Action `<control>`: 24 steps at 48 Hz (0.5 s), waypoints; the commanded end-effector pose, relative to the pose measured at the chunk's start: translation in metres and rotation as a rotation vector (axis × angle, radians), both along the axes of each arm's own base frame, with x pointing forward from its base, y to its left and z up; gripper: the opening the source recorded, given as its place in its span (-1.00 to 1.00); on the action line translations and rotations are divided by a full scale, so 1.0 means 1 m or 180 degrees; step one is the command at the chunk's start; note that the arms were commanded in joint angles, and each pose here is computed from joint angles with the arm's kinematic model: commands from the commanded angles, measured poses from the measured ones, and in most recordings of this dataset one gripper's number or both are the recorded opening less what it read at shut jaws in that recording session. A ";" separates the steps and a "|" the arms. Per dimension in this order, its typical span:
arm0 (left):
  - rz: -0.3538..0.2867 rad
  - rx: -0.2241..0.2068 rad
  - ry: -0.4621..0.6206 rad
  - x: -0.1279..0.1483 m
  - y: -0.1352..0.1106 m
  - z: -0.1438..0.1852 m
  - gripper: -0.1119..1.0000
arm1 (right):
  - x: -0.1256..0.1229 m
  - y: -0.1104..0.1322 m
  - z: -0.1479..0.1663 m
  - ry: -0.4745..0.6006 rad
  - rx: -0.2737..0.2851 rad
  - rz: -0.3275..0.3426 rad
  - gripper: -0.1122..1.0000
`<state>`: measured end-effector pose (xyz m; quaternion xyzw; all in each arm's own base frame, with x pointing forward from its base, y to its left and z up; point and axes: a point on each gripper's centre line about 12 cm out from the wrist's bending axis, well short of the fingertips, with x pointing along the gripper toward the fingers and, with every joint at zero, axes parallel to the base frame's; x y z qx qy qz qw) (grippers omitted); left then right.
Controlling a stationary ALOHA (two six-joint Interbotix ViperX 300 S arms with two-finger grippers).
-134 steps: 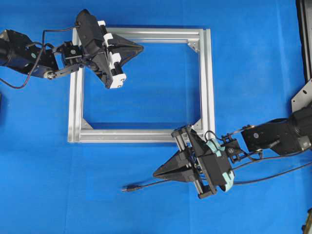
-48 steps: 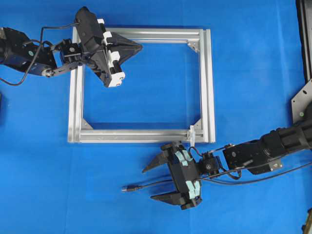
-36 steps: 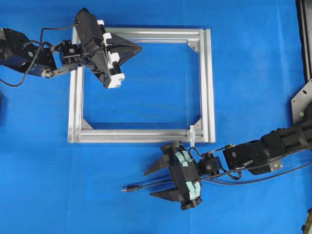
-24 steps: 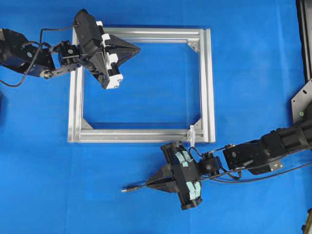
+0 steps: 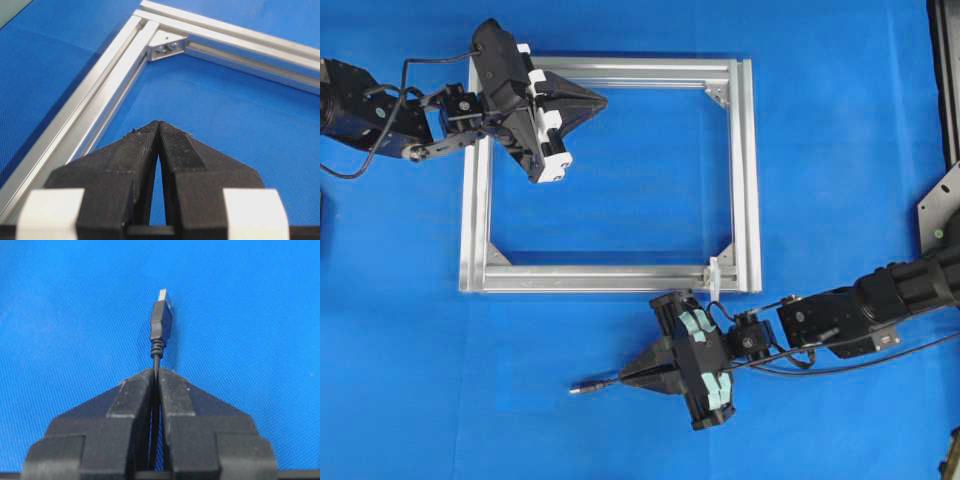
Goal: Insert the wire through the string loop located on the right side.
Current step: 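Close the right gripper on the cable just behind the USB plug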
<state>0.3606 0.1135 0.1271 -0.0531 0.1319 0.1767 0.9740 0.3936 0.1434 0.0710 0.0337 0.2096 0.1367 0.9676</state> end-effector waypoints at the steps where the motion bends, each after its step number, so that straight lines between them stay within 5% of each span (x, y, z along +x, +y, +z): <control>1: -0.0015 0.0040 -0.0147 0.002 -0.001 0.016 -0.80 | 0.002 0.002 0.023 -0.0120 0.0055 0.0010 -0.85; 24: -0.0020 0.0019 -0.0154 0.003 -0.002 0.016 -0.79 | -0.003 0.005 0.079 -0.0109 0.0088 0.0065 -0.85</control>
